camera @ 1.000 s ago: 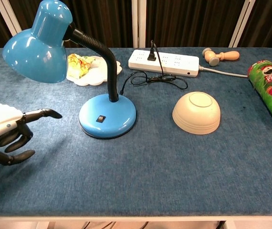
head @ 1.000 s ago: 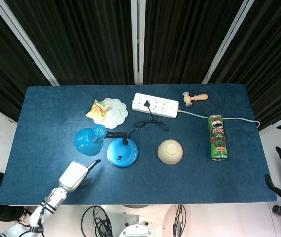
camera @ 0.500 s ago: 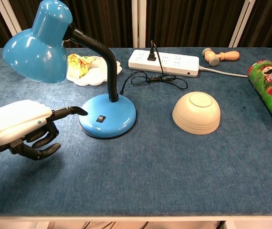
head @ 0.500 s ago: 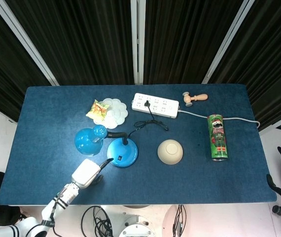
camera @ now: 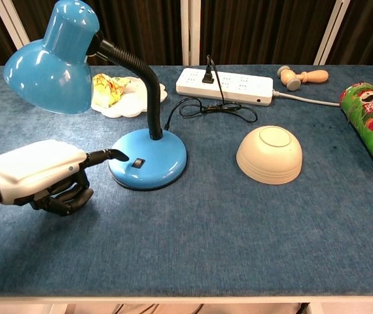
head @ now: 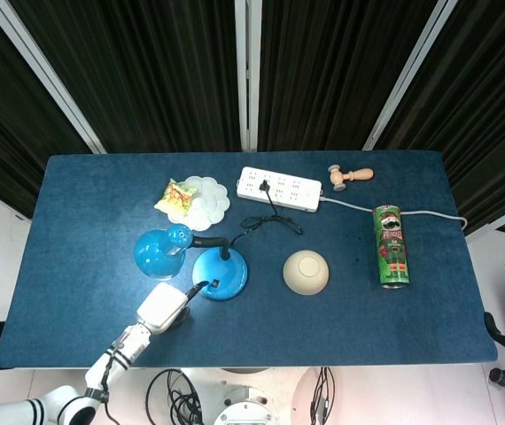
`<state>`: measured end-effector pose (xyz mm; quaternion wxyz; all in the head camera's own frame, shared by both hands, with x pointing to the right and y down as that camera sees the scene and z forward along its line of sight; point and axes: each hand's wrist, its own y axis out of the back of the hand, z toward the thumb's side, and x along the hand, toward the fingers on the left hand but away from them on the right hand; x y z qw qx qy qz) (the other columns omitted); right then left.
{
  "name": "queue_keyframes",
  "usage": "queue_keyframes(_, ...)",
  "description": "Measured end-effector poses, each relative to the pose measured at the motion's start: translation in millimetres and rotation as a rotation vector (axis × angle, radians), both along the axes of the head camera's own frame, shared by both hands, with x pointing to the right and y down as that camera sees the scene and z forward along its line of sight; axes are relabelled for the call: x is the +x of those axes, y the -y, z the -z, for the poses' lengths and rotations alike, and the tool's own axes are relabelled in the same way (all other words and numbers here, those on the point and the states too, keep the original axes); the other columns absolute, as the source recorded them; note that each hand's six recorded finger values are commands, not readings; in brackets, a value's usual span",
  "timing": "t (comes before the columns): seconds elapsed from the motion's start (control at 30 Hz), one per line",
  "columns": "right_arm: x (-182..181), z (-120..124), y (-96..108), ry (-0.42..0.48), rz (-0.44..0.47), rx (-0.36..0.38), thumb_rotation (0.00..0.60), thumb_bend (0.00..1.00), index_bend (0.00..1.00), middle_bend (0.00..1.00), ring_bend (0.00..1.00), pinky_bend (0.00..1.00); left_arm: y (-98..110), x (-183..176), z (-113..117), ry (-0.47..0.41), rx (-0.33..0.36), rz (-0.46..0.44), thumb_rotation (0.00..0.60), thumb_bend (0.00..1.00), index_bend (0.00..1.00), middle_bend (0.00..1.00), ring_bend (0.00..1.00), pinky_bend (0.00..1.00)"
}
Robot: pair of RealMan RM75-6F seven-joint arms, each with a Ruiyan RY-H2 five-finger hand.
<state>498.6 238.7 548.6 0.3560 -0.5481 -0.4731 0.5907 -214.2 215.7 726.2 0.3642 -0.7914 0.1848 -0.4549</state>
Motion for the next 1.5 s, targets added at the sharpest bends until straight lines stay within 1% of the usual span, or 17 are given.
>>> queue_keyframes(0.37, 5.3, 1.6, 0.6, -0.001, -0.012, 0.006, 0.600, 0.28, 0.00, 0.00, 0.00, 0.00, -0.1, 9.0, -1.4, -0.004, 0.008, -0.012, 0.600, 0.58, 0.10, 0.85, 0.81, 0.76)
queue_keyframes(0.6, 5.3, 1.7, 0.0, 0.000, -0.013, 0.006, 0.600, 0.28, 0.00, 0.00, 0.00, 0.00, 0.1, 10.3, -4.2, 0.004, -0.007, -0.013, 0.600, 0.58, 0.10, 0.85, 0.81, 0.76)
queue_keyframes(1.03, 6.9, 0.2, -0.6, -0.001, -0.019, 0.003, 0.600, 0.28, 0.00, 0.00, 0.00, 0.00, 0.4, 13.8, -4.6, 0.002, -0.007, -0.023, 0.600, 0.59, 0.10, 0.85, 0.81, 0.76)
queue_keyframes(1.5, 9.7, -1.2, -2.0, 0.001, -0.028, -0.002, 0.600, 0.28, 0.00, 0.00, 0.00, 0.00, 1.3, 14.9, -10.5, 0.022, -0.023, -0.023, 0.600, 0.59, 0.10, 0.85, 0.81, 0.78)
